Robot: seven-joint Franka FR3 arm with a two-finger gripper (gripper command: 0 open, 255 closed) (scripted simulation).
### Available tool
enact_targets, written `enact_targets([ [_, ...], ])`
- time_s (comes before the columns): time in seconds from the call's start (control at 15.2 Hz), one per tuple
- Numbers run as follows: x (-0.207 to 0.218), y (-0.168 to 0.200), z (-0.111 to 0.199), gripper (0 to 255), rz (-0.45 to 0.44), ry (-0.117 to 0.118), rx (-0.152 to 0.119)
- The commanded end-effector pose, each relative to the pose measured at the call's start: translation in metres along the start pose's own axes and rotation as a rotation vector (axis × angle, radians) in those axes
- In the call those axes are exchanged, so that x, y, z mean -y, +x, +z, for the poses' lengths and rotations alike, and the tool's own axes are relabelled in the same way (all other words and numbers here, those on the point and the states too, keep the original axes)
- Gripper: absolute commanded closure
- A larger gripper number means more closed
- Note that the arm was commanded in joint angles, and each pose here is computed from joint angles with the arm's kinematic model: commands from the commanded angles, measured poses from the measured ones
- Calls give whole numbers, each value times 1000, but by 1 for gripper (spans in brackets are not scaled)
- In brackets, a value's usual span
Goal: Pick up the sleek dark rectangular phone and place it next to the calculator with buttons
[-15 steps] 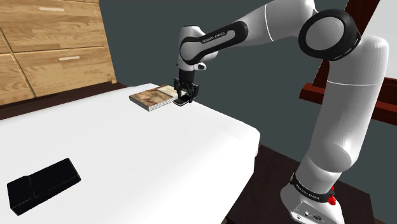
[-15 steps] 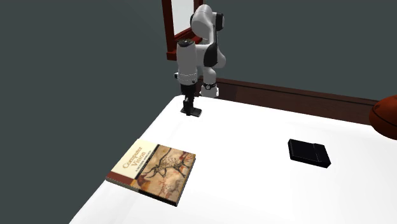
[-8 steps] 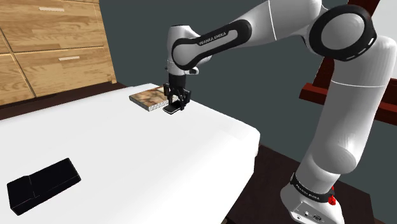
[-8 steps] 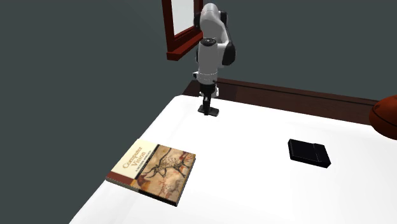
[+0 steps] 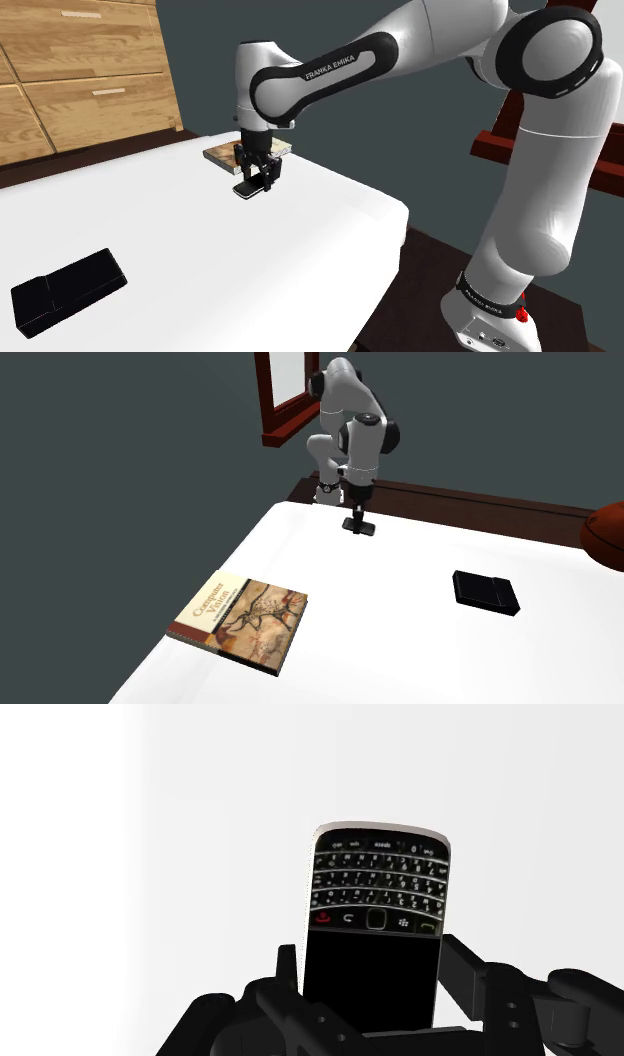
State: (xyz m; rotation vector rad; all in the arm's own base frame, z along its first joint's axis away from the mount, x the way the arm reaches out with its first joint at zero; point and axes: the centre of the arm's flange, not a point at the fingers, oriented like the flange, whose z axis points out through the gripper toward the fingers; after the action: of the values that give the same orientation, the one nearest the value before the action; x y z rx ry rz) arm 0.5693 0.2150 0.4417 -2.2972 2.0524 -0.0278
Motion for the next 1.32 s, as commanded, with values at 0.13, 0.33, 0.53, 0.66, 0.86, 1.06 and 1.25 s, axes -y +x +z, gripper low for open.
enact_targets([
  [0.13,-8,-53,-1,255,2,0,0],
  [0.33,-14,-92,0,255,2,0,0],
  [0.53,-20,-131,1,255,2,0,0],
  [0.66,-24,-157,1,255,2,0,0],
  [0.86,-30,-196,2,255,2,0,0],
  [1.06,-36,-235,3,255,2,0,0],
  [1.25,-42,-274,3,255,2,0,0],
])
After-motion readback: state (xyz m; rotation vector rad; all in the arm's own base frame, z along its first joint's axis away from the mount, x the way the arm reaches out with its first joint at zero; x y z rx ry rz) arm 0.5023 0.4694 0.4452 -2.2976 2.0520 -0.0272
